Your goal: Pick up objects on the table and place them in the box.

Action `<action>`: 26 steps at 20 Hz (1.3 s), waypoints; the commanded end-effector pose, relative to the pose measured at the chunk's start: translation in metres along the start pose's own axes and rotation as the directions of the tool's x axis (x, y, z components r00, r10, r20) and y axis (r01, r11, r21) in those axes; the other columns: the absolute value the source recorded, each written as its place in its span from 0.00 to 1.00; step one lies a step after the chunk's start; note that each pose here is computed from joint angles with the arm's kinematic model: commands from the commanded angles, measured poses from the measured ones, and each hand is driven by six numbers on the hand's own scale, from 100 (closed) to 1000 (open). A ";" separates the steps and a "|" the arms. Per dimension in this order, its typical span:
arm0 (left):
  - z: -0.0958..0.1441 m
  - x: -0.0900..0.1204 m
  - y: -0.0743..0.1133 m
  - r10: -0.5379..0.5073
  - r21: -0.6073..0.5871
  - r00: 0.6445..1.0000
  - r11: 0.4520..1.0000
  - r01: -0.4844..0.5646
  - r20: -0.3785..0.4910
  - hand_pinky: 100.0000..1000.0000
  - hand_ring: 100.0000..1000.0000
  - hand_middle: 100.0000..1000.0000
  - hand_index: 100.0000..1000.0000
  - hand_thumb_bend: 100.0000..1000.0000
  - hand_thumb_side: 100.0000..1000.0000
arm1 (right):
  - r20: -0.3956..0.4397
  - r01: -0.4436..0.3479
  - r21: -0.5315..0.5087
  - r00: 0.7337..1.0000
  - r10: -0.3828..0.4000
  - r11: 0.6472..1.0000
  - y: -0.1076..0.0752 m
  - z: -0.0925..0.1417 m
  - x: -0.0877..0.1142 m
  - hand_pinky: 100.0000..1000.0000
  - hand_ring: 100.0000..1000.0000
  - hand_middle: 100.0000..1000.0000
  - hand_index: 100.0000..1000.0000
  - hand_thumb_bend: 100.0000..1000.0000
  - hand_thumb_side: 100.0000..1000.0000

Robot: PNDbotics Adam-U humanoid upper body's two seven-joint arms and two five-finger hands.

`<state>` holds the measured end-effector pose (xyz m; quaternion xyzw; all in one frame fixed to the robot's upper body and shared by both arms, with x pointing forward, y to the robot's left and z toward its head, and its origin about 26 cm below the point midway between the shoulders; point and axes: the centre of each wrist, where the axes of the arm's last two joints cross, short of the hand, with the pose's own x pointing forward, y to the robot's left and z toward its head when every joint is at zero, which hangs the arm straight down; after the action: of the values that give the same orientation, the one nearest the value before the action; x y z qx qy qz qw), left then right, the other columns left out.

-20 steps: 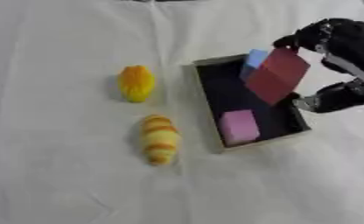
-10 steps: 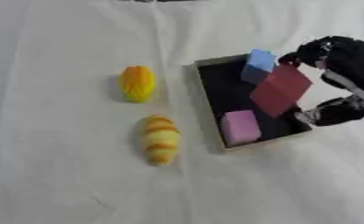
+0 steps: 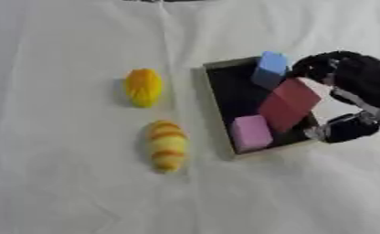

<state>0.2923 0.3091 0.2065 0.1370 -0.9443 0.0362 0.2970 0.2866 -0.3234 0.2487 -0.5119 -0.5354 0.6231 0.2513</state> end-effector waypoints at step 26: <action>-0.003 0.005 0.006 -0.020 0.005 1.000 1.000 0.020 0.015 0.67 0.65 0.61 0.76 0.00 0.58 | -0.078 -0.035 -0.175 0.997 0.021 0.984 -0.034 0.001 -0.018 0.88 0.90 0.85 0.92 0.38 0.40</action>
<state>0.2914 0.3102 0.2040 0.1397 -0.9423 0.0374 0.3020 0.2881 -0.3263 0.2701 -0.5471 -0.5719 0.5632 0.2373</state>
